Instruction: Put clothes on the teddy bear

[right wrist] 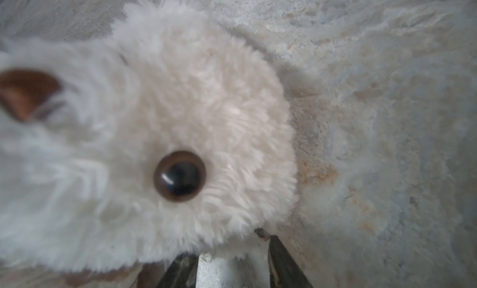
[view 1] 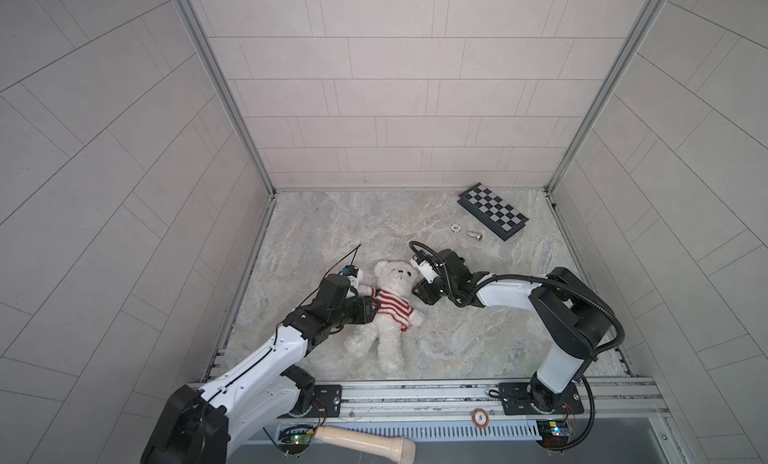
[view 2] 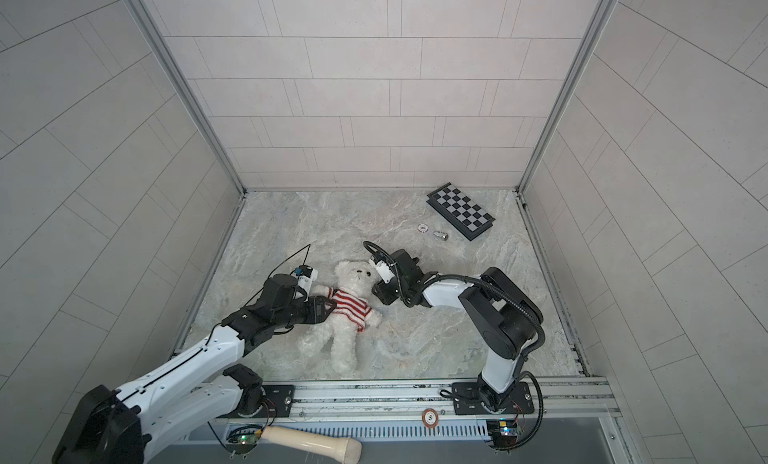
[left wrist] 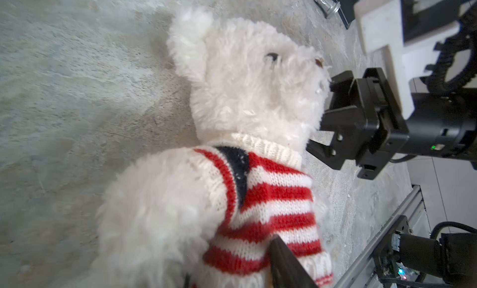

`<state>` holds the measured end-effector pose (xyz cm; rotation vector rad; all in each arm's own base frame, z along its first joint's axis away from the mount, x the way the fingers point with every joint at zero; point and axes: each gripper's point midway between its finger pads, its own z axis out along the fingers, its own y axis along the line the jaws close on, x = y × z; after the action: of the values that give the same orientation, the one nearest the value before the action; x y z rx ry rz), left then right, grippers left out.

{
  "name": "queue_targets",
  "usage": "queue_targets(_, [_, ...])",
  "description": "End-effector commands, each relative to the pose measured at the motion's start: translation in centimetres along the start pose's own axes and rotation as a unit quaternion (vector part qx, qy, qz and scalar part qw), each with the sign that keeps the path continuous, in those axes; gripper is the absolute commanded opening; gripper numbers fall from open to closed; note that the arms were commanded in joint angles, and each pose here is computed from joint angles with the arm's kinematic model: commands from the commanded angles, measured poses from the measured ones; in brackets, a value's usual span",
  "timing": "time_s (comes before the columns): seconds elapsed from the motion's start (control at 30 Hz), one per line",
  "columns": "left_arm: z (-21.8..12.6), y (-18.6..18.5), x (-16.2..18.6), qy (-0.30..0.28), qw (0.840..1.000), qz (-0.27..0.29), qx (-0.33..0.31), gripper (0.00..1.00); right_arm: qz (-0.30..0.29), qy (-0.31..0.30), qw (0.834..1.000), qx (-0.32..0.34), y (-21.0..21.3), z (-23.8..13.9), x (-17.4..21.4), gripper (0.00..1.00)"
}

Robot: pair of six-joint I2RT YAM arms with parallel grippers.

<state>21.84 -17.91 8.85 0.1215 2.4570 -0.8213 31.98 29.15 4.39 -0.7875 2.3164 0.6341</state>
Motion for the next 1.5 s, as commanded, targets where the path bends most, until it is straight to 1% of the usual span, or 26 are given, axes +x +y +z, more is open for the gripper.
queue_targets(0.0, [0.2, -0.5, -0.1, -0.009, 1.0, 0.0, 0.008, 0.52, -0.015, -0.025, 1.0, -0.011, 0.2, 0.2, -2.1, 0.47])
queue_targets(0.17, [0.3, -0.8, 0.1, -0.01, 1.0, -0.003, 0.016, 0.53, -0.017, -0.035, 0.999, -0.001, 0.1, -0.7, -3.1, 0.5])
queue_targets(0.37, [-1.0, -0.4, 0.7, -0.008, 1.0, 0.005, 0.001, 0.63, -0.017, -0.023, 0.999, 0.033, -0.2, -4.2, -2.2, 0.52])
queue_targets(0.47, [-2.0, 0.1, 1.0, -0.005, 1.0, 0.017, -0.018, 0.66, -0.024, -0.022, 0.999, 0.044, 0.7, -6.2, -1.7, 0.52])
queue_targets(0.57, [-3.6, 0.1, -0.1, -0.025, 0.999, 0.028, -0.038, 0.66, -0.035, -0.036, 0.998, 0.036, 2.6, -7.5, -1.8, 0.52])
queue_targets(0.67, [-4.7, -1.8, -2.4, -0.055, 0.998, 0.039, -0.019, 0.6, -0.033, -0.057, 0.998, 0.012, 5.1, -8.2, -2.4, 0.45])
queue_targets(0.77, [-4.3, -3.9, -3.8, -0.052, 0.998, 0.043, 0.017, 0.5, -0.021, -0.089, 0.996, -0.025, 7.5, -8.2, -3.6, 0.33])
queue_targets(0.83, [-3.7, -4.8, -4.4, -0.05, 0.997, 0.042, 0.039, 0.44, -0.02, -0.108, 0.993, -0.047, 9.0, -7.8, -4.3, 0.29])
queue_targets(0.9, [-2.7, -5.2, -4.3, -0.038, 0.997, 0.04, 0.05, 0.39, -0.017, -0.11, 0.992, -0.059, 9.9, -7.2, -4.5, 0.26])
queue_targets(0.97, [-2.0, -5.5, -4.0, -0.028, 0.997, 0.041, 0.055, 0.35, -0.008, -0.105, 0.992, -0.07, 10.5, -6.5, -4.3, 0.24])
queue_targets(1.13, [-0.8, -5.5, -2.5, -0.002, 0.997, 0.05, 0.053, 0.31, -0.004, -0.089, 0.991, -0.097, 11.9, -5.6, -3.1, 0.22])
queue_targets(1.27, [-0.3, -4.4, -1.4, 0.012, 0.998, 0.053, 0.036, 0.3, 0.015, -0.058, 0.993, -0.097, 11.8, -4.6, -1.0, 0.22])
queue_targets(1.37, [0.2, -3.5, -0.5, 0.023, 0.998, 0.05, 0.023, 0.26, 0.023, -0.046, 0.994, -0.097, 11.6, -4.3, 0.4, 0.22])
queue_targets(1.47, [0.8, -3.1, 0.5, 0.032, 0.998, 0.044, 0.023, 0.25, 0.027, -0.034, 0.994, -0.096, 11.5, -4.3, 1.5, 0.22])
